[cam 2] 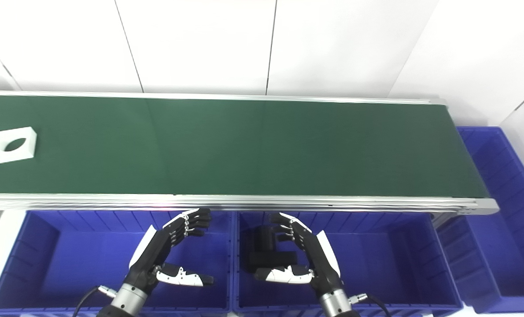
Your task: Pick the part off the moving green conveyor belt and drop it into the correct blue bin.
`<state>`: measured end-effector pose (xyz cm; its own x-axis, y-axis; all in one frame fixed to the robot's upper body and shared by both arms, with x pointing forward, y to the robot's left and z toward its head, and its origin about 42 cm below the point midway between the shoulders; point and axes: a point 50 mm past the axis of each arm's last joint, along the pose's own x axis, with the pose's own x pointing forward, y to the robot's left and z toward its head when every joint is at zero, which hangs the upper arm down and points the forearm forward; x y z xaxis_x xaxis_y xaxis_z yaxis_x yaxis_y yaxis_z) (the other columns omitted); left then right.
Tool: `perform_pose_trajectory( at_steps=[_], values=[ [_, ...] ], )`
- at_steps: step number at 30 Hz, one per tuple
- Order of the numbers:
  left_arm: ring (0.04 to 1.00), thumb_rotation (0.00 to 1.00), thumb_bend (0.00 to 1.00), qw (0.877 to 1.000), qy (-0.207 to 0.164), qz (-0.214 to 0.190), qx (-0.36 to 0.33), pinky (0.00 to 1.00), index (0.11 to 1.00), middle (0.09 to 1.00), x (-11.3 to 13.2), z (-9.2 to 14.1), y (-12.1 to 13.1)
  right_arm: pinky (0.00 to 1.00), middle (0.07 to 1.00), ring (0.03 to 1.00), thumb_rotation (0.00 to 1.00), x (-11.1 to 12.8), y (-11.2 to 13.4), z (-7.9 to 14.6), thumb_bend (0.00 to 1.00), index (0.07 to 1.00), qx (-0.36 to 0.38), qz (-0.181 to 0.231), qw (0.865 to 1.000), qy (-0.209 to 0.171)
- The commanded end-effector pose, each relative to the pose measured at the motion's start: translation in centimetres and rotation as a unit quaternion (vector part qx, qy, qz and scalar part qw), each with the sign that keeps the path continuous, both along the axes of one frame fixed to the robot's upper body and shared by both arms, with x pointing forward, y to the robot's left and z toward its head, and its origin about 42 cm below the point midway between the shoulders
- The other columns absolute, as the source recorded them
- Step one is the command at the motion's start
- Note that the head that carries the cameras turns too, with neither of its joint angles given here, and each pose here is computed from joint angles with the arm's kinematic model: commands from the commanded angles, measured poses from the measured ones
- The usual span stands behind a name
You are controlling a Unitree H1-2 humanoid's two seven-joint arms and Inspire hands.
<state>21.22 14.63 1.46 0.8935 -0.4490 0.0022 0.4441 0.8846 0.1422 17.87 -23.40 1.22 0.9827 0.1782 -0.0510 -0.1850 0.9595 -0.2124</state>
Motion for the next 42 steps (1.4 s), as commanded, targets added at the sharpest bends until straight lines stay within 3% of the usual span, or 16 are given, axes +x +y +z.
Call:
perform_pose_trajectory(
  at_steps=[1, 35, 42],
  values=[
    [0.768, 0.04, 0.96, 0.999, -0.034, -0.003, -0.011, 0.72, 0.806, 0.794, 0.8, 1.0, -0.1, 0.69, 0.800, 0.756, 0.28, 0.6, 0.1, 1.0, 1.00, 0.787, 0.013, 0.001, 0.999, -0.041],
    [0.768, 0.04, 0.97, 0.999, -0.034, -0.002, -0.011, 0.72, 0.805, 0.793, 0.7, 1.0, -0.2, 0.69, 0.799, 0.751, 0.27, 0.7, 0.0, 0.9, 1.00, 0.786, 0.012, 0.000, 0.999, -0.038],
    [0.758, 0.04, 0.97, 0.999, -0.034, -0.001, -0.003, 0.69, 0.794, 0.786, 0.6, 0.7, -1.3, 0.68, 0.800, 0.741, 0.28, 0.6, -1.1, 0.5, 1.00, 0.792, 0.005, -0.003, 1.000, -0.029]
  ],
)
